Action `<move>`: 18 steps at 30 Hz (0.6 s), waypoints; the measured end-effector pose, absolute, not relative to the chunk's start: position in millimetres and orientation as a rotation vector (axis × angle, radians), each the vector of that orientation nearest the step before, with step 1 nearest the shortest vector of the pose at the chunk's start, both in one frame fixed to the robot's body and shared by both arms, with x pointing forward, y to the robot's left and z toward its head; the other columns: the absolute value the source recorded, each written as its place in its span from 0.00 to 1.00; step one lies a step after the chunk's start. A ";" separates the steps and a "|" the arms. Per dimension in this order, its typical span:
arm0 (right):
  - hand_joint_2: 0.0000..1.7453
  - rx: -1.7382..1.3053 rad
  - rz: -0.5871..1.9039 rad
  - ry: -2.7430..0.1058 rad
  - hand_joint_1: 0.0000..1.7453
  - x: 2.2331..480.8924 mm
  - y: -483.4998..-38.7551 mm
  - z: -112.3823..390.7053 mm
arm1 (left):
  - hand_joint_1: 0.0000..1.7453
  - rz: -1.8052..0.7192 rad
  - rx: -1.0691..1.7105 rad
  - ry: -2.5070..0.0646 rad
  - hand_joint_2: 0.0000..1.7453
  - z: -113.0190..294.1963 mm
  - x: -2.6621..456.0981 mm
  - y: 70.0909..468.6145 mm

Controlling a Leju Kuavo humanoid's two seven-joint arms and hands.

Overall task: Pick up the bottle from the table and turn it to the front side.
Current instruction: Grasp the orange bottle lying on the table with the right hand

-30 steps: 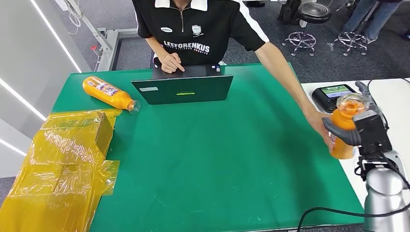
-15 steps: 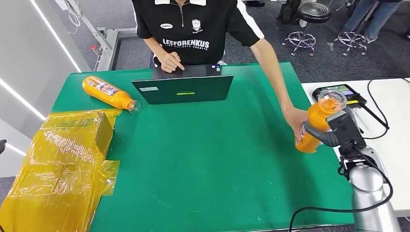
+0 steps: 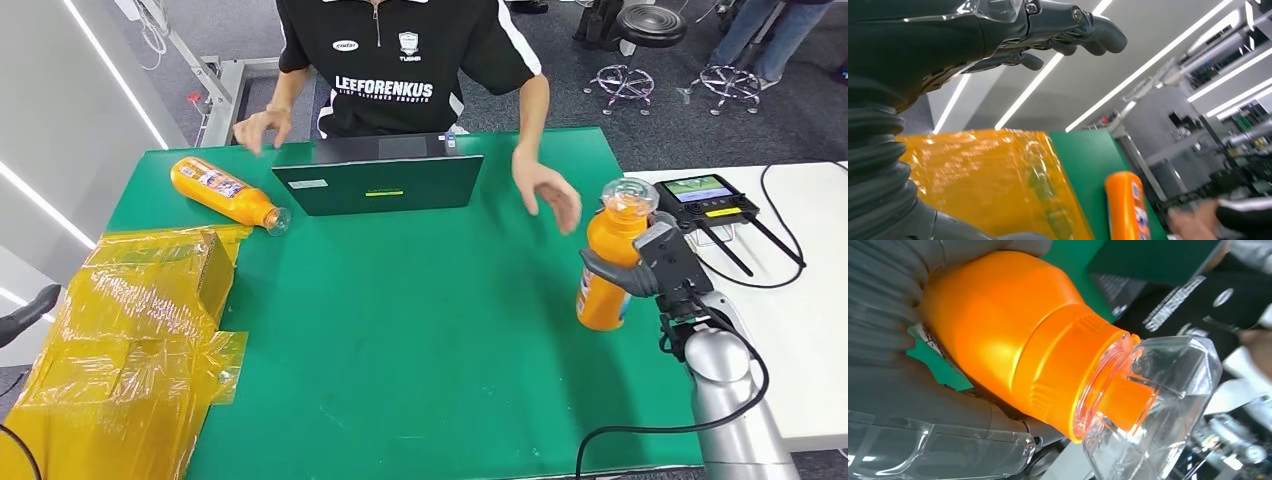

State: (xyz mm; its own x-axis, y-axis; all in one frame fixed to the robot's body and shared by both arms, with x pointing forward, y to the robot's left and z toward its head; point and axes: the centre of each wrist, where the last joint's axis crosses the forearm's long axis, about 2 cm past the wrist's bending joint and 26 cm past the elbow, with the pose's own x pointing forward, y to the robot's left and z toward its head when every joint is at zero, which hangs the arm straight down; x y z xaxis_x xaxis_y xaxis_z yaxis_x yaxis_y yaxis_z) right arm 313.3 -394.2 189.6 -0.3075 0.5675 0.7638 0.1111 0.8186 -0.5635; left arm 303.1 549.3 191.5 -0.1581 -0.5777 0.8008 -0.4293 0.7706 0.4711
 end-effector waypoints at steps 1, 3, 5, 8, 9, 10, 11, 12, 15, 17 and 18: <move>1.00 -0.495 0.500 -1.866 1.00 317.6 -388.3 192.3 | 0.00 -0.166 0.760 -1.799 1.00 190.9 307.1 544.3; 1.00 -0.447 0.514 -1.896 1.00 326.4 -375.8 198.3 | 0.00 -0.183 0.708 -1.822 1.00 189.3 315.8 532.6; 1.00 -0.391 0.529 -1.930 1.00 335.7 -361.9 205.7 | 0.00 -0.203 0.653 -1.843 1.00 186.9 324.2 518.7; 1.00 -0.297 0.551 -1.987 1.00 350.3 -336.6 219.3 | 0.00 -0.253 0.562 -1.862 1.00 180.5 337.7 489.8; 1.00 -0.270 0.558 -2.005 1.00 354.7 -328.2 224.1 | 0.00 -0.269 0.533 -1.868 1.00 178.3 342.1 479.6; 1.00 -0.242 0.564 -2.024 1.00 358.9 -319.7 229.2 | 0.00 -0.284 0.500 -1.875 1.00 176.0 346.7 468.8; 1.00 -0.214 0.569 -2.042 1.00 363.0 -311.2 234.5 | 0.00 -0.295 0.464 -1.883 1.00 173.6 351.8 457.4; 1.00 -0.184 0.574 -2.060 1.00 366.9 -302.2 239.8 | 0.00 -0.304 0.423 -1.891 1.00 171.0 357.1 445.3; 1.00 -0.091 0.592 -2.102 1.00 375.9 -275.5 254.1 | 0.00 -0.337 0.287 -1.908 1.00 161.8 371.9 406.0; 1.00 -0.033 0.603 -2.120 1.00 379.7 -259.6 261.3 | 0.00 -0.353 0.198 -1.915 1.00 156.0 379.5 379.6; 1.00 -0.001 0.607 -2.127 1.00 381.1 -251.4 264.3 | 0.00 -0.357 0.151 -1.917 1.00 153.2 383.1 365.2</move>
State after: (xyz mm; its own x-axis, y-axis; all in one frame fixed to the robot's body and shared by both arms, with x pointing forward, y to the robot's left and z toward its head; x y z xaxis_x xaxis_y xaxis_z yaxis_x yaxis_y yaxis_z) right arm 381.1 -251.4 264.3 -0.5980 0.2210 0.7704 -0.2190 0.8796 -0.4222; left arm 383.1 365.2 153.2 -0.3676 -0.2738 0.8888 0.0649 0.9458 0.3182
